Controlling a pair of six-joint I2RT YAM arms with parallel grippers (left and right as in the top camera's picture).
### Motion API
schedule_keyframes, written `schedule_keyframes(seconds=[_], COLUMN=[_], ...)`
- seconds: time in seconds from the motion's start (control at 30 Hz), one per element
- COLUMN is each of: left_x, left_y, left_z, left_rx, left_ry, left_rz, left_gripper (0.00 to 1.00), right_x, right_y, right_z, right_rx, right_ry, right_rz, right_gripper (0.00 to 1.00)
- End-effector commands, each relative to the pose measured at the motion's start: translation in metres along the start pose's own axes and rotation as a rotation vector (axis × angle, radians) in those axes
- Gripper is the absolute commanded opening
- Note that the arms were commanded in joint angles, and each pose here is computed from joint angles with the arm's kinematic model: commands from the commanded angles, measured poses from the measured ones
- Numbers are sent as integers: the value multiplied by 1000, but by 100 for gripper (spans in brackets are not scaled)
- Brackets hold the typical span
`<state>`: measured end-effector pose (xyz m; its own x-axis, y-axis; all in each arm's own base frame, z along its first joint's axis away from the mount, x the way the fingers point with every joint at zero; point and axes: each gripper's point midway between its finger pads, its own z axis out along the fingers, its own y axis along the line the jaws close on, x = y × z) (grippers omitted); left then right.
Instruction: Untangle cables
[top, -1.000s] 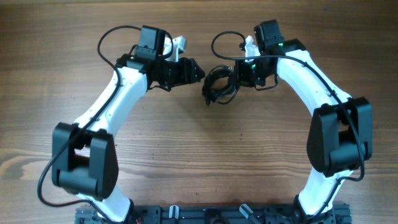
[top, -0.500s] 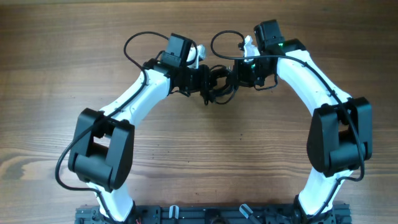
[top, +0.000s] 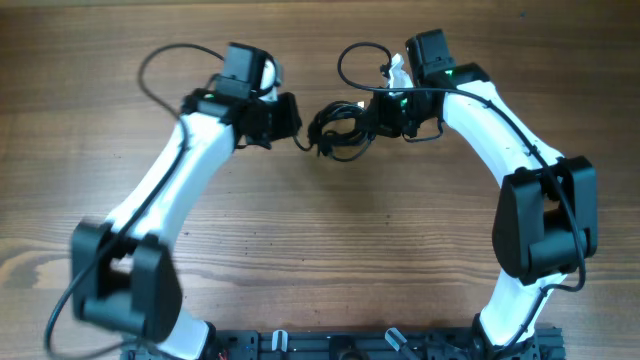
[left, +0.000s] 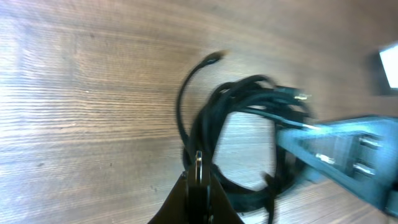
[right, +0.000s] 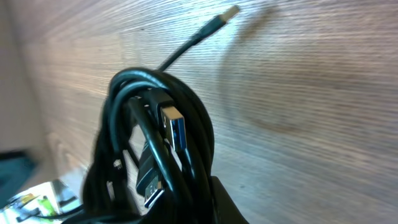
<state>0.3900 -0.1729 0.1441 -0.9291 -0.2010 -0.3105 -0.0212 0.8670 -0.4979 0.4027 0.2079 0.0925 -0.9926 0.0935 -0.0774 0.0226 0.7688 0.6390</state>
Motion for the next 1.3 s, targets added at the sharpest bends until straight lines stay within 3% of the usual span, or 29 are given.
schedule_keyframes(seconds=[0.0, 0.2, 0.4, 0.57, 0.77, 0.83, 1.03, 1.27], left_x=[-1, 33, 52, 57, 38, 31, 9, -10], left_y=[-9, 14, 28, 34, 29, 25, 14, 38], left_z=[-39, -34, -29, -22, -18, -18, -17, -23], left_rx=[1, -94, -135, -139, -118, -103, -55, -170], left_ry=[-61, 82, 145, 151, 72, 44, -45, -132], left_rz=[23, -35, -61, -66, -39, -29, 4, -10], left_gripper=[4, 4, 4, 4, 4, 13, 52, 56], right_x=[0, 1, -6, -5, 3, 5, 6, 5], right_y=[30, 90, 149, 178, 189, 188, 188, 187], right_z=[-7, -31, -95, -132, -150, -150, -149, -148], right_rx=[-163, -513, -881, -931, -933, -930, -931, -934], right_ry=[27, 81, 138, 147, 137, 147, 143, 136], right_rz=[30, -83, -297, -415, -484, -491, -516, -531], right_gripper=[4, 4, 4, 4, 4, 4, 4, 4])
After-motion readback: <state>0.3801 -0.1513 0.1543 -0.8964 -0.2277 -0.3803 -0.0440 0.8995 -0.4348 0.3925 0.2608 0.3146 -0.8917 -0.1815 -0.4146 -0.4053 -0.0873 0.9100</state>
